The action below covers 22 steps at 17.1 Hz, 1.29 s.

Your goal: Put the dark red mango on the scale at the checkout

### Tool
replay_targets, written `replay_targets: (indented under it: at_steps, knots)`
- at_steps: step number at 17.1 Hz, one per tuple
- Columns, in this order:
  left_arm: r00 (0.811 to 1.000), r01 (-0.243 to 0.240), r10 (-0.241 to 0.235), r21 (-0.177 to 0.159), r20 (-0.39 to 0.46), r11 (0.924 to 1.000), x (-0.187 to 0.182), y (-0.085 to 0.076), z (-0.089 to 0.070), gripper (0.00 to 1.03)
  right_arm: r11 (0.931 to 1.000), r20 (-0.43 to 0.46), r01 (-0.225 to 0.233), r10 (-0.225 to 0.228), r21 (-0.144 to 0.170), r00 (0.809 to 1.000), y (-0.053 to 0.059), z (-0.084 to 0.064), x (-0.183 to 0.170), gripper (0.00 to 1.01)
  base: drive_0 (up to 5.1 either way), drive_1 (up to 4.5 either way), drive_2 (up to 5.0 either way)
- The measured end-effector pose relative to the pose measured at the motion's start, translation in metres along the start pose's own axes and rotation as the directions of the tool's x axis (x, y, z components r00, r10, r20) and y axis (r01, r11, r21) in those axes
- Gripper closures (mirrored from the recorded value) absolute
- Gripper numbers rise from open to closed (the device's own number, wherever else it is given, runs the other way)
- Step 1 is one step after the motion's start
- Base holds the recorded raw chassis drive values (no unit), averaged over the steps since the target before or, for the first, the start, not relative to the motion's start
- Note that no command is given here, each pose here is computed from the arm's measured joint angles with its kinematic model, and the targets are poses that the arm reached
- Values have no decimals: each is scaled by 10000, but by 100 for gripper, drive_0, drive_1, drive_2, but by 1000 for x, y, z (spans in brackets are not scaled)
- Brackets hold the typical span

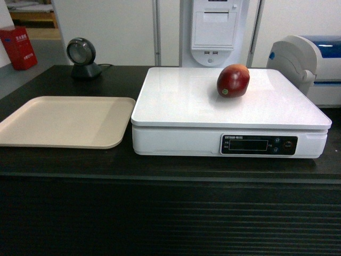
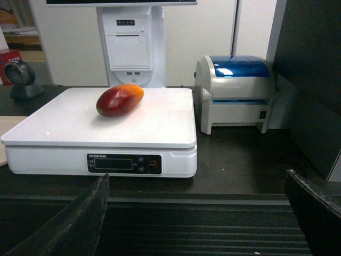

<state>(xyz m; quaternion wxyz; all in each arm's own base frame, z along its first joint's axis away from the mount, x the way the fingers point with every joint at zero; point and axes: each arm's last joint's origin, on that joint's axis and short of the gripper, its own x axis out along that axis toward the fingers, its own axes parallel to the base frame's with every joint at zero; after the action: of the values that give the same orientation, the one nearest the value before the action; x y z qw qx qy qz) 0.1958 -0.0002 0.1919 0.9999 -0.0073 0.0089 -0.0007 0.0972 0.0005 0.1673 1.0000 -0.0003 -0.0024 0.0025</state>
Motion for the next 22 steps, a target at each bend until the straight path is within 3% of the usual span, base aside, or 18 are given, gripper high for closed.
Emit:
replay_targets:
  at_steps: [7, 12, 14, 16, 22]
  knots:
    - [10000, -14, 14, 0, 77, 10000, -42, 0, -16, 101, 10000, 0, 0, 0, 0, 10000, 0, 0, 0, 3, 0, 0, 0]
    - [9993, -6, 6, 0, 370, 10000, -51, 0, -21, 101, 10000, 0, 0, 0, 0, 10000, 0, 0, 0, 3, 0, 0, 0]
    - [9999, -17, 17, 0, -145, 10000, -57, 1, -31, 101, 10000, 0, 0, 0, 0, 10000, 0, 0, 0, 3, 0, 0, 0]
    - [9997, -8, 8, 0, 225, 10000, -63, 0, -25, 101, 10000, -4, 0, 0, 0, 10000, 0, 0, 0, 3, 0, 0, 0]
    - [9996, -7, 7, 0, 286, 10000, -76, 0, -23, 101, 10000, 0, 0, 0, 0, 10000, 0, 0, 0, 3, 0, 0, 0]
